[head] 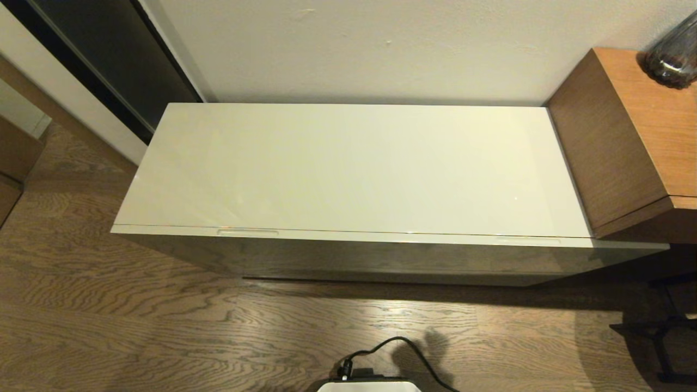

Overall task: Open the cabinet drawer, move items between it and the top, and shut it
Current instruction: Open the drawer

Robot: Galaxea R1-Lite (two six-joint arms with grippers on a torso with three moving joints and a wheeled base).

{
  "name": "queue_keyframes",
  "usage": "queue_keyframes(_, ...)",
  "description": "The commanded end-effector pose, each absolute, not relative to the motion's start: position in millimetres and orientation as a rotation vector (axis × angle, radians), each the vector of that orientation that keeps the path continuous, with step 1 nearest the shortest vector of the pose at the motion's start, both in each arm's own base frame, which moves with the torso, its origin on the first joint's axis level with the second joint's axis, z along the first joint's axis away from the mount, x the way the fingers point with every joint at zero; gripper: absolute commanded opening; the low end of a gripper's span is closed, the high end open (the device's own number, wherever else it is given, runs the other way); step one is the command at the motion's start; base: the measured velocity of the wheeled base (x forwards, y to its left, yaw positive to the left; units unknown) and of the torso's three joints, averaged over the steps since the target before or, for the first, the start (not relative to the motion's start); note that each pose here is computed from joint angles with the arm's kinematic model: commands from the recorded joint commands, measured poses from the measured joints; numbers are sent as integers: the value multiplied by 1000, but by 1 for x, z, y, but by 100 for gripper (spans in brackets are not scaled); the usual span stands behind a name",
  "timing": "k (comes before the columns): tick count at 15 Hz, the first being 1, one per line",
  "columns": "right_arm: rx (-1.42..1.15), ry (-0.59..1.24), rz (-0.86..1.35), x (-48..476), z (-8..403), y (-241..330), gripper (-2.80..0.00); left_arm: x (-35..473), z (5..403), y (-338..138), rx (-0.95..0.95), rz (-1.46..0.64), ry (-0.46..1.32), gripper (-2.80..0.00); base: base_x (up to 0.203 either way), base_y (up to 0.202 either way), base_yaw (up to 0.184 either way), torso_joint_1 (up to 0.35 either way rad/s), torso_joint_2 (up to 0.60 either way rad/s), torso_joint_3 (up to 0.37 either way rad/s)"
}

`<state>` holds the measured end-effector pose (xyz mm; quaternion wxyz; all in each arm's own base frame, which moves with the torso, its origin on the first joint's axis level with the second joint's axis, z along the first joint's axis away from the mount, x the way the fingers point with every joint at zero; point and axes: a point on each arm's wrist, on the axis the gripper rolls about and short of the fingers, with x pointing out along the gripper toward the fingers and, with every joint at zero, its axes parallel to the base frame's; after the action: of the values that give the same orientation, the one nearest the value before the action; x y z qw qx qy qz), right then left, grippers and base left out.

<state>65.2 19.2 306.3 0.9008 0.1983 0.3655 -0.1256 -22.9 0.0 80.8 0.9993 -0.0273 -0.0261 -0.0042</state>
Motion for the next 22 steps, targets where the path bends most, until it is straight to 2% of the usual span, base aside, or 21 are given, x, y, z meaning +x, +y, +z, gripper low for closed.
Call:
queue_keyframes(1,427,717,-248,-10,308,-13,-280,-23,81,0,-55,-9,-52,-280,0,0,0,0,0,0)
queue_keyframes(5,415,736,-296,-78,270,-34,-280,-23,81,0,-55,-9,-51,-280,0,0,0,0,0,0)
queue_keyframes(9,304,704,-290,-136,203,-15,-280,-23,81,0,-55,-9,-51,-280,0,0,0,0,0,0)
queue_keyframes(11,228,706,-276,-145,166,-8,-280,-23,81,0,-55,-9,-51,-280,0,0,0,0,0,0)
queue_keyframes(14,166,529,-237,-143,137,-5,-280,-23,81,0,-55,-9,-50,-280,0,0,0,0,0,0)
queue_keyframes(20,27,40,-181,-56,122,-4,-280,-23,81,0,-55,-9,-52,-280,0,0,0,0,0,0)
queue_keyframes(22,3,-52,-171,-37,108,-4,-280,-23,81,0,-55,-9,-50,-280,0,0,0,0,0,0)
